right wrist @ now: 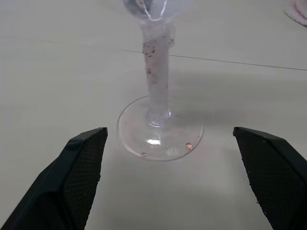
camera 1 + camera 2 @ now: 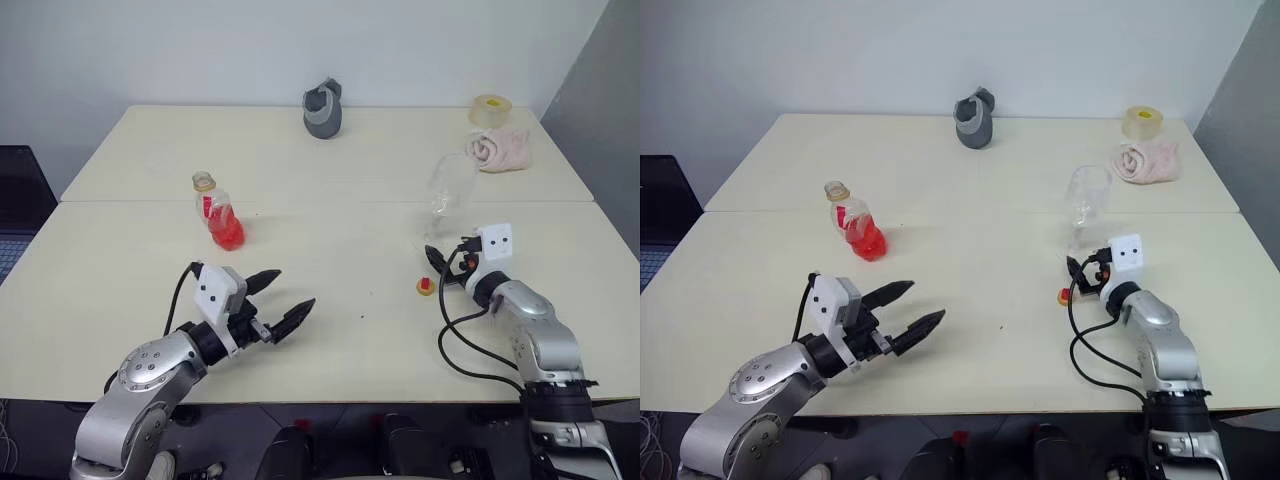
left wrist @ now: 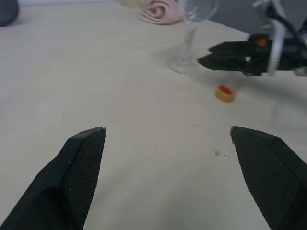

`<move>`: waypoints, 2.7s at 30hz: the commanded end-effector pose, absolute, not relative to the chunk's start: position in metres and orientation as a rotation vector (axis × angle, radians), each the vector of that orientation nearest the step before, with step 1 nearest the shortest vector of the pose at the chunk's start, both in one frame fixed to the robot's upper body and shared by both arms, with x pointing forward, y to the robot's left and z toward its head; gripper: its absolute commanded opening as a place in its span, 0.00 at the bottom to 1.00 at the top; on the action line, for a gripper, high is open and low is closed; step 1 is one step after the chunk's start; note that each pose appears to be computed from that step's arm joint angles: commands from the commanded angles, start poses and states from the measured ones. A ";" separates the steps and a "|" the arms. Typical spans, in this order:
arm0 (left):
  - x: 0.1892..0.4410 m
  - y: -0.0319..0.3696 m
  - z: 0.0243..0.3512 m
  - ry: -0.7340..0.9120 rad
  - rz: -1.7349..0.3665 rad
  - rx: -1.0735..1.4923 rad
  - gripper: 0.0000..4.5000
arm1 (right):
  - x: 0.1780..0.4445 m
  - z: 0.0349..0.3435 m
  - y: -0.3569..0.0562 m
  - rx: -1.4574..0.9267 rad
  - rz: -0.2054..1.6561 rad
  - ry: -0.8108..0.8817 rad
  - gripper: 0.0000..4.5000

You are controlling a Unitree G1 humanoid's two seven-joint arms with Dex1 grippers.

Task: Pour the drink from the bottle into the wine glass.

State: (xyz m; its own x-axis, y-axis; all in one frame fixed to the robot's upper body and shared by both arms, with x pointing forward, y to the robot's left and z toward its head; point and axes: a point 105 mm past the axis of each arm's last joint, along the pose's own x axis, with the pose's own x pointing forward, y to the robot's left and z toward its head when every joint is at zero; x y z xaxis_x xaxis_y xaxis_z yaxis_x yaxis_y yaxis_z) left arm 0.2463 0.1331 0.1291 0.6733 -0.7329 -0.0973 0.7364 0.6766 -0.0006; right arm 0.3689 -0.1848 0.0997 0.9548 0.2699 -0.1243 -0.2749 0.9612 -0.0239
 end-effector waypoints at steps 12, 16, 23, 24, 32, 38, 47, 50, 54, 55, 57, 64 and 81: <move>0.250 0.133 0.136 0.041 -0.842 0.058 1.00 | 0.409 0.114 -0.159 0.024 0.311 0.007 1.00; 0.253 0.134 0.136 0.034 -0.816 0.051 1.00 | 0.418 0.118 -0.158 0.034 0.297 -0.020 0.86; 0.250 0.133 0.134 0.037 -0.796 0.049 1.00 | 0.420 0.122 -0.157 0.028 0.313 -0.043 0.30; 0.250 0.133 0.133 0.038 -0.793 0.049 1.00 | 0.420 0.122 -0.157 0.025 0.312 -0.044 0.22; 0.250 0.141 0.129 0.050 -0.733 0.047 1.00 | 0.419 0.140 -0.119 -0.077 0.458 -0.117 0.04; 0.248 0.180 0.122 0.068 -0.473 0.013 1.00 | 0.403 0.166 -0.034 -0.123 0.753 -0.209 0.04; 0.219 0.203 0.115 0.092 -0.327 0.044 1.00 | 0.396 0.130 0.022 -0.146 0.922 -0.080 0.04; 0.222 0.203 0.116 0.078 -0.306 0.048 1.00 | 0.400 0.117 0.018 -0.183 0.911 -0.042 0.04; 0.228 0.203 0.118 0.062 -0.288 0.038 1.00 | 0.401 0.112 0.015 -0.186 0.909 -0.036 0.27; 0.229 0.203 0.119 0.059 -0.290 0.038 1.00 | 0.401 0.112 0.014 -0.183 0.910 -0.041 0.33; 0.231 0.202 0.119 0.056 -0.291 0.040 1.00 | 0.401 0.115 0.013 -0.175 0.907 -0.055 0.49; 0.249 0.217 0.123 0.028 -0.225 0.076 1.00 | 0.378 0.115 0.001 -0.057 0.961 -0.022 0.89; 0.306 0.258 0.130 -0.080 0.025 0.099 1.00 | 0.259 0.175 -0.053 -0.042 1.191 -0.084 0.89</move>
